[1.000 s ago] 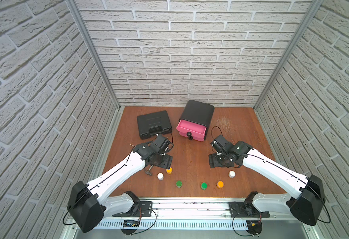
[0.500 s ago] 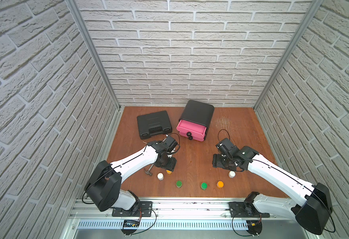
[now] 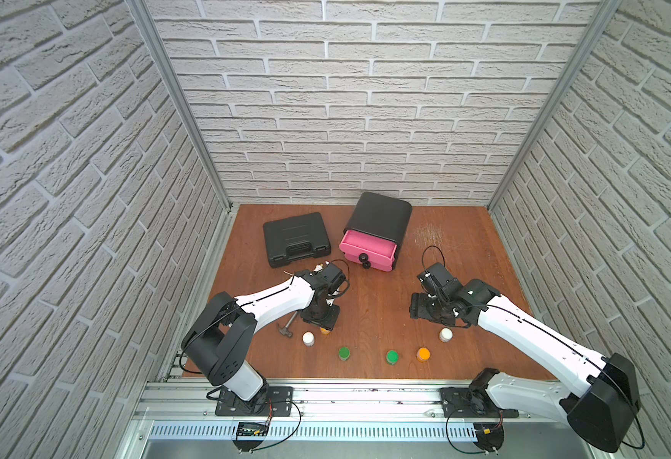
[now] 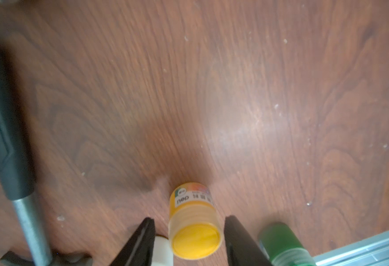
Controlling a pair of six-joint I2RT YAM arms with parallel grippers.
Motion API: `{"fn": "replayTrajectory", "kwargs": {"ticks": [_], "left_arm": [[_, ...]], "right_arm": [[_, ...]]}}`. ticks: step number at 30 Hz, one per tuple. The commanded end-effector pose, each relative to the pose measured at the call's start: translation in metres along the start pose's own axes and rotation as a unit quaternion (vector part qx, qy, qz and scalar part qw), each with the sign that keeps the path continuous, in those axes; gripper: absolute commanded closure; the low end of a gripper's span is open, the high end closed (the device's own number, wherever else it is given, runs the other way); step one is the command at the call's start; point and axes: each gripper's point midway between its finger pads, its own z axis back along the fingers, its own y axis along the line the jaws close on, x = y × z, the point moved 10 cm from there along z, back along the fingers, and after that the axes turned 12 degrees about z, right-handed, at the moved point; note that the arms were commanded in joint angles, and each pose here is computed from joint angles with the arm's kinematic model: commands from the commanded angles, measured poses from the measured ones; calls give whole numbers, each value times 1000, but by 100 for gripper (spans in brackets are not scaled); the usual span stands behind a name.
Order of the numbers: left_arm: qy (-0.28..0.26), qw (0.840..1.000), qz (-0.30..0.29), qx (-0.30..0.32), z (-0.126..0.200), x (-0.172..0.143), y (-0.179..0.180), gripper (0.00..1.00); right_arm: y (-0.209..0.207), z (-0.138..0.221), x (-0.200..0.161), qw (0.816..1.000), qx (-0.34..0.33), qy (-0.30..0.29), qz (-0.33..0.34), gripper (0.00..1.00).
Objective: Put the paint cans in the drawer according to color
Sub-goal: Pick up the paint can at the center of the board.
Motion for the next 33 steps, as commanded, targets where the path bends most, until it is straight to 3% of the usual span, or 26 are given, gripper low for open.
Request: {"fn": "replayTrajectory", "kwargs": {"ticks": [1,12,18,26,30,33], "left_arm": [[4,1000,-18,22,-3,0,-4,48],[9,999,-28,23,-7,1,-12,66],[5,999,-30,24,2,-2,-11,70],[-62,993,-90,41,106,5,-7,72],[-103,986,-128,35,166,29,-10,72],[-113,978,-171,37,191,51,-22,71]], "right_arm": [[0,9,7,1000,7,-26,-4,21],[-3,10,6,1000,9,-27,-8,21],[-7,11,4,1000,7,-28,-12,21],[-14,14,3,999,0,-35,-16,21],[-15,15,9,999,0,-37,-12,21],[-16,17,11,999,-3,-35,-4,21]]}}
